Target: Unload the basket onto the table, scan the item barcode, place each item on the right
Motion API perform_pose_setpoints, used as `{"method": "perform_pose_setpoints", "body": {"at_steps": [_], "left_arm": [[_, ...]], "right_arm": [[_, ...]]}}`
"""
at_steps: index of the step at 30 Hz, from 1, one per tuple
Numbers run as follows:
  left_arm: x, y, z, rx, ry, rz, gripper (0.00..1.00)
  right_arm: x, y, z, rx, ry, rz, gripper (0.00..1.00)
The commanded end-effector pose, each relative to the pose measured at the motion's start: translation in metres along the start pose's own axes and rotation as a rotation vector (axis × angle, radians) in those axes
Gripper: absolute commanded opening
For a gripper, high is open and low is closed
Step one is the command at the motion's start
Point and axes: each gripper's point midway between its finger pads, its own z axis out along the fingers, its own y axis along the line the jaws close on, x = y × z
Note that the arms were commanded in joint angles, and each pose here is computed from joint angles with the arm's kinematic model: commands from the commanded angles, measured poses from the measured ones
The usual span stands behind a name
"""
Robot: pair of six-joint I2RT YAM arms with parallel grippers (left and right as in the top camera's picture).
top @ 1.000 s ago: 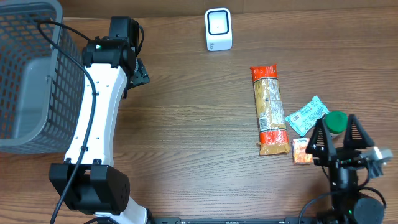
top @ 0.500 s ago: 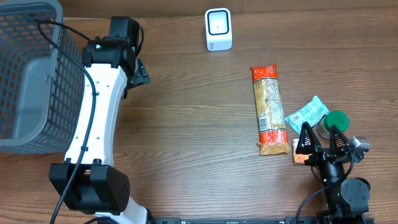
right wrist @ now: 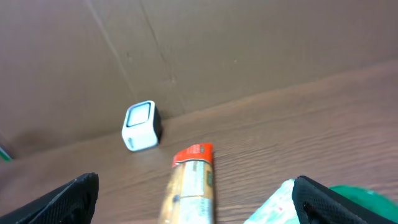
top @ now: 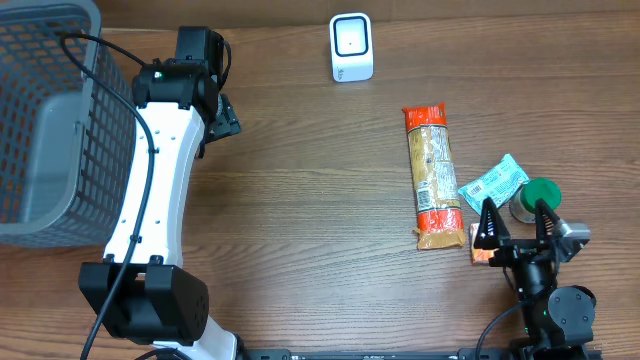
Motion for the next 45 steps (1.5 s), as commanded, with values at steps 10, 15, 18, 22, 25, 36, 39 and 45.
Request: {"method": "perform_pose_setpoints", "body": {"at_steps": [10, 15, 18, 22, 25, 36, 39, 45], "left_arm": [[-0.003, -0.002, -0.006, 0.013, -0.018, -0.005, 1.00], [-0.003, -0.002, -0.006, 0.013, -0.018, -0.005, 1.00], [-0.003, -0.002, -0.006, 0.013, -0.018, -0.005, 1.00], [-0.003, -0.002, -0.006, 0.012, -0.018, -0.005, 1.00], [-0.003, -0.002, -0.006, 0.013, -0.018, -0.005, 1.00], [-0.003, -0.002, -0.006, 0.013, -0.018, -0.005, 1.00], [-0.003, -0.002, -0.006, 0.013, -0.018, -0.005, 1.00], [-0.009, 0.015, -0.043, 0.059, -0.106, -0.052, 1.00]], "right_arm": [[0.004, 0.000, 0.000, -0.011, 0.007, -0.109, 1.00], [0.004, 0.000, 0.000, -0.011, 0.007, -0.109, 1.00], [0.004, 0.000, 0.000, -0.011, 0.007, -0.109, 1.00], [0.004, 0.000, 0.000, -0.011, 0.007, -0.109, 1.00], [0.004, 0.000, 0.000, -0.011, 0.008, -0.109, 1.00], [0.004, 0.000, 0.000, -0.011, 0.007, -0.109, 1.00], [0.004, 0.000, 0.000, -0.011, 0.007, -0.109, 1.00], [0.004, 0.000, 0.000, -0.011, 0.008, -0.109, 1.00]]}}
